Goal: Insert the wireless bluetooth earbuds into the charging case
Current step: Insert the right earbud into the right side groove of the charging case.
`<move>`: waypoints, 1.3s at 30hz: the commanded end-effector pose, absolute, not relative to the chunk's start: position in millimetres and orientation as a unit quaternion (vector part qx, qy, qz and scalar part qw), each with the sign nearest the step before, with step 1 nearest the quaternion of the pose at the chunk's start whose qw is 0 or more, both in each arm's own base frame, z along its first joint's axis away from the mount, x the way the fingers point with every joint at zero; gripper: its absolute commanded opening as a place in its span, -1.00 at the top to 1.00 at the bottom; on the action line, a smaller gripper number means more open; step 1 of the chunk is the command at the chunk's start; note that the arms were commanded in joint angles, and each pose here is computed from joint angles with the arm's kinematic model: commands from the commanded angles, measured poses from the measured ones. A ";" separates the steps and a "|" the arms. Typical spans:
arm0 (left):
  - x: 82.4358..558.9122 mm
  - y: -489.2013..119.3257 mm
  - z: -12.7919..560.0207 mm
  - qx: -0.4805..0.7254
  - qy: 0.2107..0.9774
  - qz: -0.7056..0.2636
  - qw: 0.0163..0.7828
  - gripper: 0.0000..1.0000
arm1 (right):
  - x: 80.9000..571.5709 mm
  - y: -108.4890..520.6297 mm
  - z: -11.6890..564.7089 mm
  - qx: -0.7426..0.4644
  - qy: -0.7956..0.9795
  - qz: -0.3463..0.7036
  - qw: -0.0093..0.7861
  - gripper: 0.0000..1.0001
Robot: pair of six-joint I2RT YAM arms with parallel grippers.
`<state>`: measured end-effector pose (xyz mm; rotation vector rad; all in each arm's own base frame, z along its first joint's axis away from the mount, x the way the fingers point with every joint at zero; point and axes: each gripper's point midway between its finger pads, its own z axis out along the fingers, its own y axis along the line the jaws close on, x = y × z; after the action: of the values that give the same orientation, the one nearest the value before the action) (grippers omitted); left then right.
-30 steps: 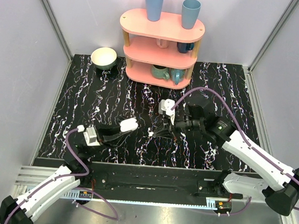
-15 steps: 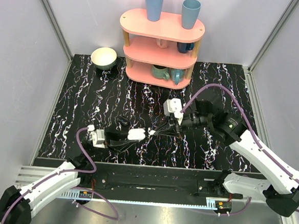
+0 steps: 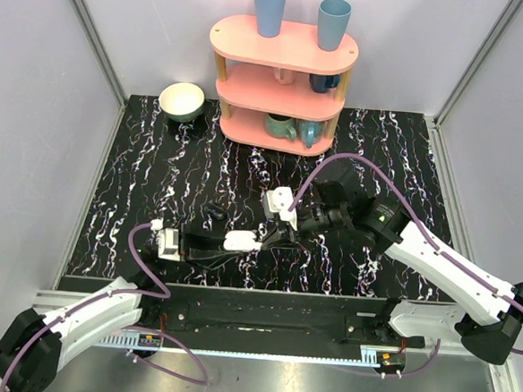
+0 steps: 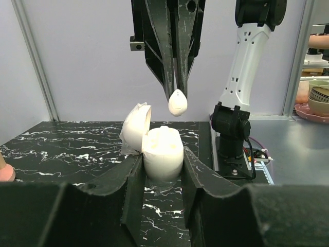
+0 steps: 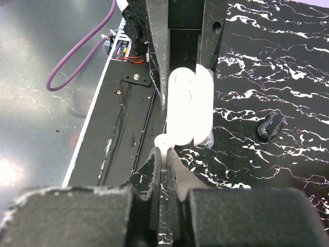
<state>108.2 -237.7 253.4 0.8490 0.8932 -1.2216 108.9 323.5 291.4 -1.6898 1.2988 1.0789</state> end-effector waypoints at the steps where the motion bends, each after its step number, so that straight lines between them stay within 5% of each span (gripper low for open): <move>1: 94.8 -235.2 263.4 0.389 0.352 -0.545 0.653 1.00 | 112.4 328.4 314.3 -0.663 0.479 0.410 0.405 0.92; 39: 100.7 -235.1 262.5 0.380 0.362 -0.539 0.658 1.00 | 116.9 355.1 299.8 -0.665 0.490 0.409 0.388 0.91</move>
<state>104.8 -239.1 253.3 0.8603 0.8889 -1.2485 114.6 349.4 284.3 -1.7155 1.2836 1.0555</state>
